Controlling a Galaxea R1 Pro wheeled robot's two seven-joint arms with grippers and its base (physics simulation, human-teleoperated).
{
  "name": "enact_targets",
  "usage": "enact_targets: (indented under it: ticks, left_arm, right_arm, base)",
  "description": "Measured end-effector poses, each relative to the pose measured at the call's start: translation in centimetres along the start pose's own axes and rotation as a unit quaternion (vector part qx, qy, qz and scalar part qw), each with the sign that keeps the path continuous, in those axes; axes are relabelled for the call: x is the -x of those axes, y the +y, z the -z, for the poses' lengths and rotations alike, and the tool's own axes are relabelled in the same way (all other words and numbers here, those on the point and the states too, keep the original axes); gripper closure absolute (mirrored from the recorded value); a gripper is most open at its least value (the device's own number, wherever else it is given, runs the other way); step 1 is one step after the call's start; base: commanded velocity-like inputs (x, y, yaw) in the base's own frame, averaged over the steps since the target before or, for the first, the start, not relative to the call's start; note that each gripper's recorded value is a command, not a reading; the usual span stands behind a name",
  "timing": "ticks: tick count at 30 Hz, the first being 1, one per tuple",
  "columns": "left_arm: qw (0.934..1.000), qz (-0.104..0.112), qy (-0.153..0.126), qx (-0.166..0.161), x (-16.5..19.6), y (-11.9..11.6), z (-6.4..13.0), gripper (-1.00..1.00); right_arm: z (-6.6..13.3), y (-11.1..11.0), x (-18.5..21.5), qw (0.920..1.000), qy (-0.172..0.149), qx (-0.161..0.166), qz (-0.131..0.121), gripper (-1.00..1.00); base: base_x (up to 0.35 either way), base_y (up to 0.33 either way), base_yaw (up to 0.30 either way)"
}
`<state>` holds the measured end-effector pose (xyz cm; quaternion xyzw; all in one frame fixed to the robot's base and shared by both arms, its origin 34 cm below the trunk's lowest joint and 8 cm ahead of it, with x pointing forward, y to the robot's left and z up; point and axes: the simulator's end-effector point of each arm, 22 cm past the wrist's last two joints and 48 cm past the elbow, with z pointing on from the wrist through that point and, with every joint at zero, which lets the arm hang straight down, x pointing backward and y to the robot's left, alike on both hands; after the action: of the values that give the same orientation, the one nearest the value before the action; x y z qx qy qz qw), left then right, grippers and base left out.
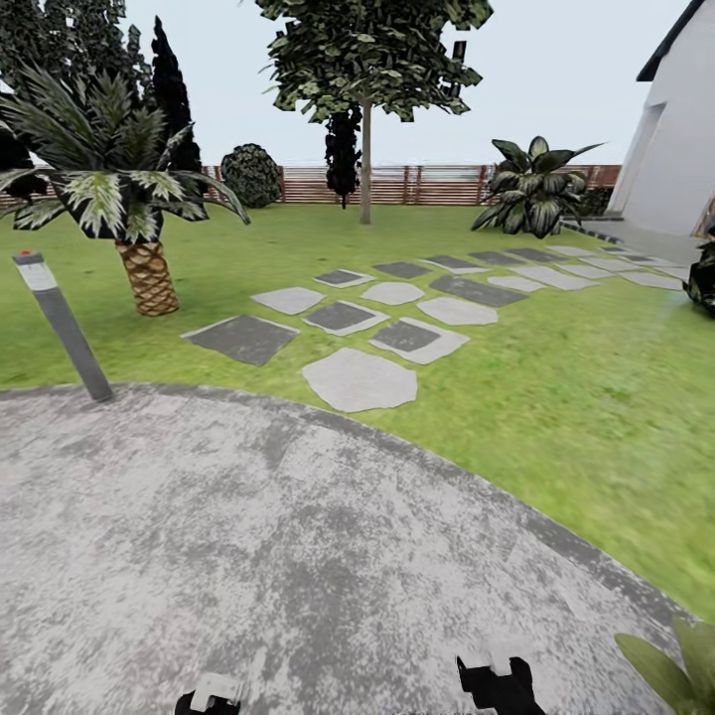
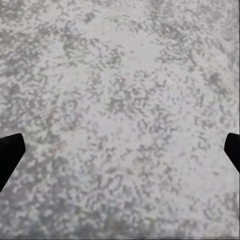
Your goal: Pick up the pesticide atomizer in the garden and spray insectifuge to fully cover both potted plants in the garden.
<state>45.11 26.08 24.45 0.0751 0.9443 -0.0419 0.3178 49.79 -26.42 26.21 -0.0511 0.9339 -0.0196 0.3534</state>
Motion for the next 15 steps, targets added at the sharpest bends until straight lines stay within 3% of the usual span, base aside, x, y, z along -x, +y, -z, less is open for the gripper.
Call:
enact_targets:
  ticks: [15]
  left_arm:
    - [1.0,0.0,0.0,0.0,-0.01,0.06,0.01,1.0]
  right_arm:
    - [0.01,0.17,-0.02,1.0,0.0,0.001,0.0,-1.0]
  base:
    - [0.0,0.0,-0.264]
